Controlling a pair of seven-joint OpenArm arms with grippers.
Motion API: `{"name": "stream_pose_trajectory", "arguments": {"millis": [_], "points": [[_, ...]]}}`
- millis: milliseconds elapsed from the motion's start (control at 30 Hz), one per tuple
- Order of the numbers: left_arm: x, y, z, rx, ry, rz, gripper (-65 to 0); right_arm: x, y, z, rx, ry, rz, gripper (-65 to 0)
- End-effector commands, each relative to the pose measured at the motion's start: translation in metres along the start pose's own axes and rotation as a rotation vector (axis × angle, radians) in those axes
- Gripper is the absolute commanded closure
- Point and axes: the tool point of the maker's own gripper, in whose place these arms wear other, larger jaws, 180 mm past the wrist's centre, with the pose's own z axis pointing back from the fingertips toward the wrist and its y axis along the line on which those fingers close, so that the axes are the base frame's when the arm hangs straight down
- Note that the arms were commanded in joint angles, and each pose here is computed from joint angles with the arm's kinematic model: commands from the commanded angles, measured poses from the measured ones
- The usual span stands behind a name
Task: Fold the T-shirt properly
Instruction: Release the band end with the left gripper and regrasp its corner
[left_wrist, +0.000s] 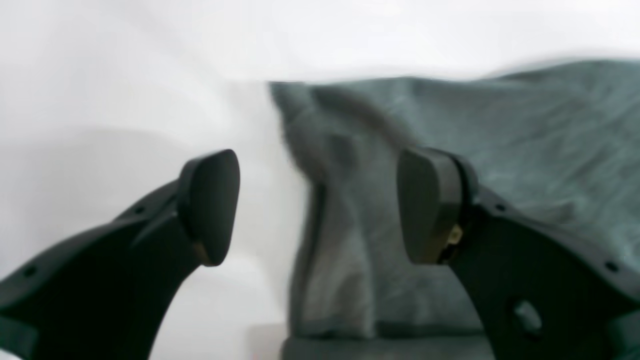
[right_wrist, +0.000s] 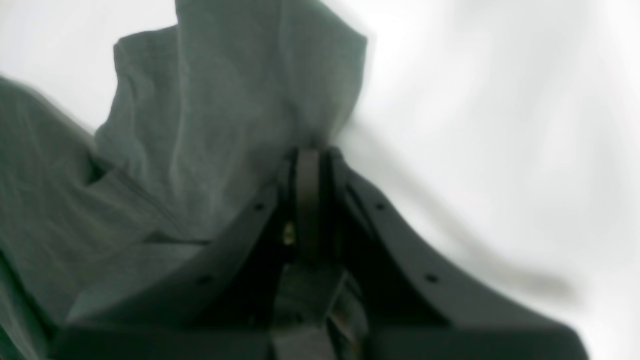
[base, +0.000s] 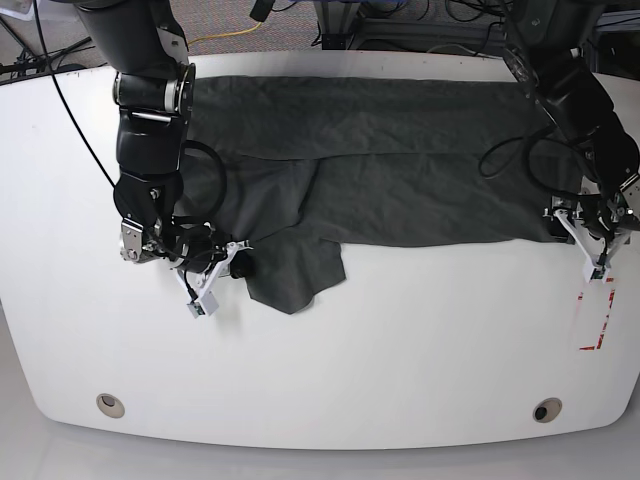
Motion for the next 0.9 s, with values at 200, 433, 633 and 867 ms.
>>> {"name": "stream_pose_trajectory", "arguments": {"millis": [200, 433, 633, 867], "points": [[0.013, 0.004, -0.008, -0.028, -0.063, 0.018, -46.5, 0.026, -0.002, 0.007, -0.002, -0.059, 0.021, -2.2], [0.011, -0.004, -0.022, -0.080, -0.069, 0.053, -46.0, 0.026, -0.002, 0.007, -0.003, -0.060, 0.020, -2.2], [0.015, 0.003, -0.022, -0.078, -0.088, 0.065, -37.8, 0.026, -0.002, 0.007, -0.003, -0.060, 0.020, -2.1], [0.024, 0.004, -0.021, -0.074, -0.142, 0.066, -8.6, 0.027, -0.004, 0.008, -0.007, -0.060, 0.022, 0.0]]}}
